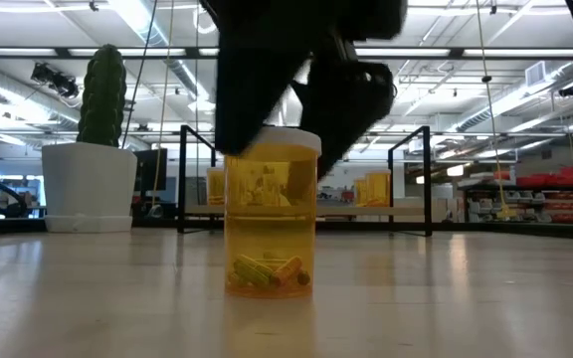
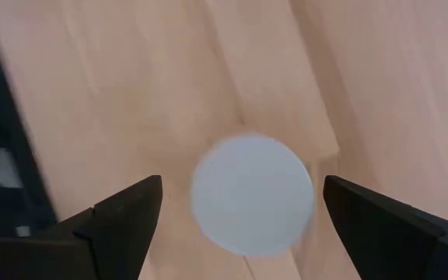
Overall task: Pick and place medicine bottles onto shelf by color
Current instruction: Put the orange pill bottle on the shelf
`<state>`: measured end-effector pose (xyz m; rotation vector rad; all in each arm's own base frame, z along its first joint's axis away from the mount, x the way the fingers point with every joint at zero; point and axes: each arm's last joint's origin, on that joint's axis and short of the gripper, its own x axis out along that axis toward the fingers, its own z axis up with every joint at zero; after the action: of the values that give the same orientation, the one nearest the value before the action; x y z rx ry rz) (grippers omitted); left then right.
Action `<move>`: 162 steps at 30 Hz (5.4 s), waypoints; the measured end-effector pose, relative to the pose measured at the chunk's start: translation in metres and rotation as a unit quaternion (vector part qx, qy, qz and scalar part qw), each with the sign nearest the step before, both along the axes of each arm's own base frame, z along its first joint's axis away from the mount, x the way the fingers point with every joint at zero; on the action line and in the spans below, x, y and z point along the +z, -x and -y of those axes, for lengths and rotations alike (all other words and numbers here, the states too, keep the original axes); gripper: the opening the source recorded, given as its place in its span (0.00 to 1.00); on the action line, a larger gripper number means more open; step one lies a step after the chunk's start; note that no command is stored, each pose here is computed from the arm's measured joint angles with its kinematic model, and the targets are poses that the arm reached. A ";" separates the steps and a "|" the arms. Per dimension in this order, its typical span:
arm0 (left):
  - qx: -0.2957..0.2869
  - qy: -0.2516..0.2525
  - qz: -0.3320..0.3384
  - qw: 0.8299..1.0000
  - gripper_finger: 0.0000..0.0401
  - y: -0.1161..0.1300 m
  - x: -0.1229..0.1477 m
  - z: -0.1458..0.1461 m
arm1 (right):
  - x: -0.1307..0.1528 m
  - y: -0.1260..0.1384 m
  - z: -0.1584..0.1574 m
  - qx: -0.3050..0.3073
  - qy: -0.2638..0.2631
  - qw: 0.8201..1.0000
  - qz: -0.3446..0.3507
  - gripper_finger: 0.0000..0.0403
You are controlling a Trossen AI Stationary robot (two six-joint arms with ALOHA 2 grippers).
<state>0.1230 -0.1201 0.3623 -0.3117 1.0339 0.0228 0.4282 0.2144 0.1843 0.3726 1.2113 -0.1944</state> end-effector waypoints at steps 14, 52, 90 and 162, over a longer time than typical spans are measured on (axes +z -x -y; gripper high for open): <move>0.000 0.000 0.000 1.000 0.70 0.000 0.000 0.000 | 0.000 -0.001 0.002 -0.014 0.002 1.000 0.005 0.85; 0.017 0.010 -0.003 1.000 0.70 0.000 0.000 0.000 | 0.062 -0.034 0.111 -0.097 0.025 0.995 -0.015 0.56; 0.229 0.029 0.031 0.973 0.70 -0.024 0.001 -0.031 | 0.107 0.025 0.447 -0.264 0.066 0.962 -0.019 0.56; 0.273 0.056 0.032 0.960 0.70 -0.031 0.002 -0.039 | 0.062 0.047 0.482 -0.320 0.007 0.946 -0.055 0.73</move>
<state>0.1535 -0.0814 0.3643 -0.6909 0.8610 0.4503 0.3813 -0.2679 0.2461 0.7458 1.1632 -0.7928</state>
